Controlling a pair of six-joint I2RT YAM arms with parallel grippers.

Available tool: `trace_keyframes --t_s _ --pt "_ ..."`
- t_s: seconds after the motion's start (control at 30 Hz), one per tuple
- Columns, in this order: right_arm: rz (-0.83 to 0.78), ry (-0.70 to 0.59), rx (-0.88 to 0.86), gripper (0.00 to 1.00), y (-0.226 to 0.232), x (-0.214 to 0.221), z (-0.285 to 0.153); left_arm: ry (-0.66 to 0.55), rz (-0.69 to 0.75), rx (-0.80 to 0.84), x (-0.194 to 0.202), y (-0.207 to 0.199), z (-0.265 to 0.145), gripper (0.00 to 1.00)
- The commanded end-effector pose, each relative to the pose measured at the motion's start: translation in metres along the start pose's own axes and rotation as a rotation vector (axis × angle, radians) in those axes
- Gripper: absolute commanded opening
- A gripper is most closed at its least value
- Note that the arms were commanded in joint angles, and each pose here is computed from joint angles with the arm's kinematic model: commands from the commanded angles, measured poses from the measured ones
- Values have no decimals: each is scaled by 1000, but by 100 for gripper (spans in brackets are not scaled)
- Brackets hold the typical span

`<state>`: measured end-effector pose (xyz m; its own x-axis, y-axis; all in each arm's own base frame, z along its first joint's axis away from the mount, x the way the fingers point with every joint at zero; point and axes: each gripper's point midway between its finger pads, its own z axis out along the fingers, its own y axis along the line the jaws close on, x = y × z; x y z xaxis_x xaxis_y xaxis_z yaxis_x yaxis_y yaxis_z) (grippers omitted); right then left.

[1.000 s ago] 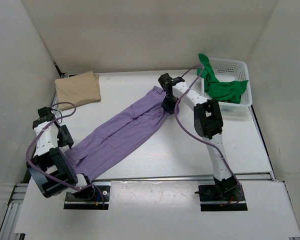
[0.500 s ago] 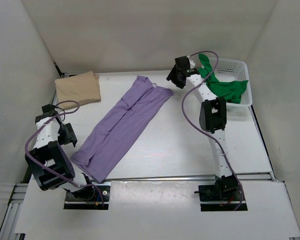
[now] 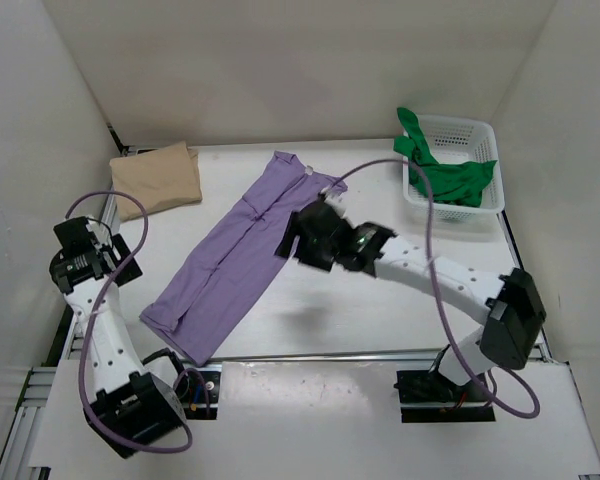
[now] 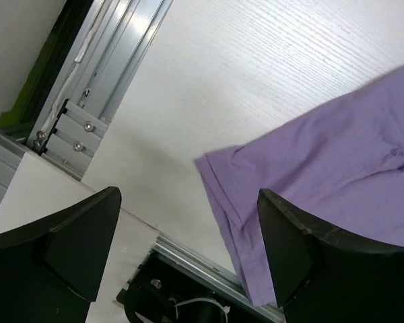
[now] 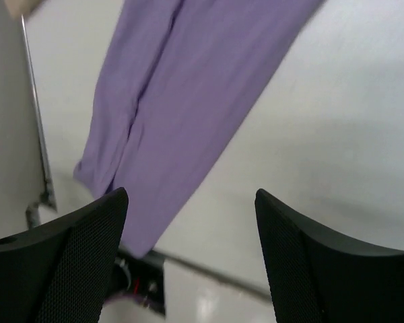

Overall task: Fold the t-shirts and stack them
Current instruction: Rotate the tshirt 90 degrees

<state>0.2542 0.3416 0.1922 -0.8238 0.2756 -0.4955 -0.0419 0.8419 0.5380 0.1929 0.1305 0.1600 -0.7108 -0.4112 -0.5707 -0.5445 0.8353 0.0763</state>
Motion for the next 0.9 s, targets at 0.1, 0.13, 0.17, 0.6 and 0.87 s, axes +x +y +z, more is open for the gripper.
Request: trace_keyframes --t_s 0.1,0.13,0.17,0.6,0.87 --pt "241 203 103 77 34 146 43 -29 -5 37 9 -3 -34 94" --pt "271 201 109 75 42 156 47 -14 -4 51 15 -5 -39 94" --pt "309 212 155 73 41 177 58 -29 -4 62 14 -6 -46 94" --pt "499 220 318 68 46 228 117 -74 -8 42 11 -1 -71 99" --pt "517 277 387 32 41 241 136 -46 -5 64 13 -5 -65 99"
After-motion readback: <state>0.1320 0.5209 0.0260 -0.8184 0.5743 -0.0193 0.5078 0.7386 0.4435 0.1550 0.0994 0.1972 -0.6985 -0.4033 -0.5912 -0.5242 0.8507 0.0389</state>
